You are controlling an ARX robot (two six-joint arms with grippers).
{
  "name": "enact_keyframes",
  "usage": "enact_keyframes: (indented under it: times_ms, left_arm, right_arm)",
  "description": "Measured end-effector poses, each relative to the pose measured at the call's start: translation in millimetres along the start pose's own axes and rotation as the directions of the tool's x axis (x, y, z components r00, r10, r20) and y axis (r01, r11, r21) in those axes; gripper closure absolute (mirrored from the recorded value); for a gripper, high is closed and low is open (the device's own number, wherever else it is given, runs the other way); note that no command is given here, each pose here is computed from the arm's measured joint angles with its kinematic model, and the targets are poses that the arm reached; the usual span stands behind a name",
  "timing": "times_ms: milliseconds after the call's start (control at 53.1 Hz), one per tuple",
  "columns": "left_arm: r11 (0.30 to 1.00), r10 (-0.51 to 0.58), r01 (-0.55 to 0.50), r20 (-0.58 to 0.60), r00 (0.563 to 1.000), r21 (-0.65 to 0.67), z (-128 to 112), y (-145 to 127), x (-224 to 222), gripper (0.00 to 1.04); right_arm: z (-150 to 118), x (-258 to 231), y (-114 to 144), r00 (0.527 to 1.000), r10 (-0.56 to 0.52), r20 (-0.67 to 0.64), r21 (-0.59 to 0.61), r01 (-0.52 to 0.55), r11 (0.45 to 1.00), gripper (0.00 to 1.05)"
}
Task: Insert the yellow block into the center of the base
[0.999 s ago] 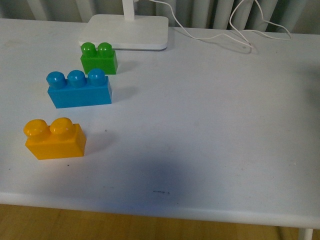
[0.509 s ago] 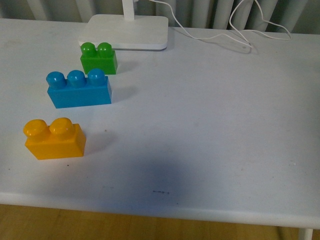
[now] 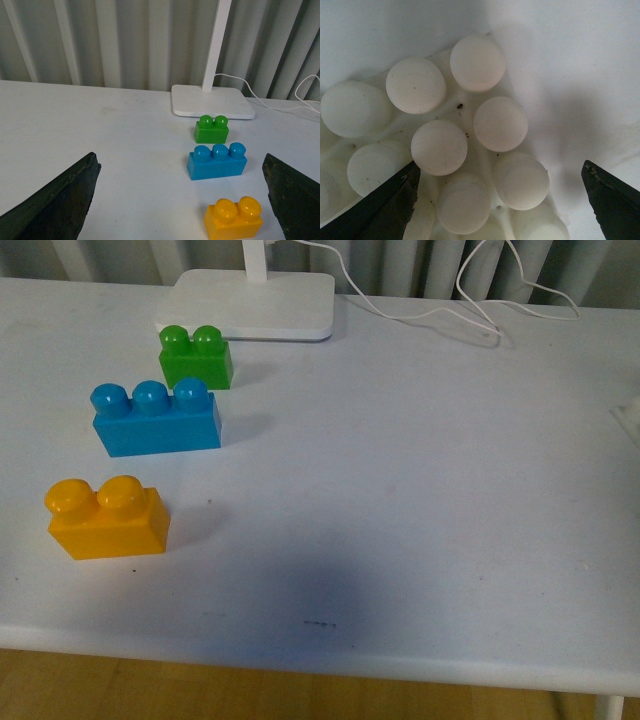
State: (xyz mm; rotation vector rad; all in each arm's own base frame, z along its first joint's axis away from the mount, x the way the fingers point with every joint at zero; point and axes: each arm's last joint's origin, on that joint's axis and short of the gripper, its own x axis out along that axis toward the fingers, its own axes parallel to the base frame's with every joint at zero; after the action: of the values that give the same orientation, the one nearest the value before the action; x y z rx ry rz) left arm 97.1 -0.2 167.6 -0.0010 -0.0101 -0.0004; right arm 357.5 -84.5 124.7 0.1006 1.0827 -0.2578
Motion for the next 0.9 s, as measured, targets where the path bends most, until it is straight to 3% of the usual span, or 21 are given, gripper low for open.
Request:
enact_keyframes:
  times_ms: [490, 905]
  left_arm:
    - [1.000, 0.000, 0.000, 0.000, 1.000, 0.000, 0, 0, 0, 0.06]
    - [1.000, 0.000, 0.000, 0.000, 1.000, 0.000, 0, 0, 0, 0.06]
  right_arm:
    - [-37, -12, 102, 0.982, 0.186, -0.016, 0.033, -0.186, 0.982, 0.09]
    - [-62, -32, 184, 0.986, 0.169, 0.006, 0.117, -0.169, 0.979, 0.09]
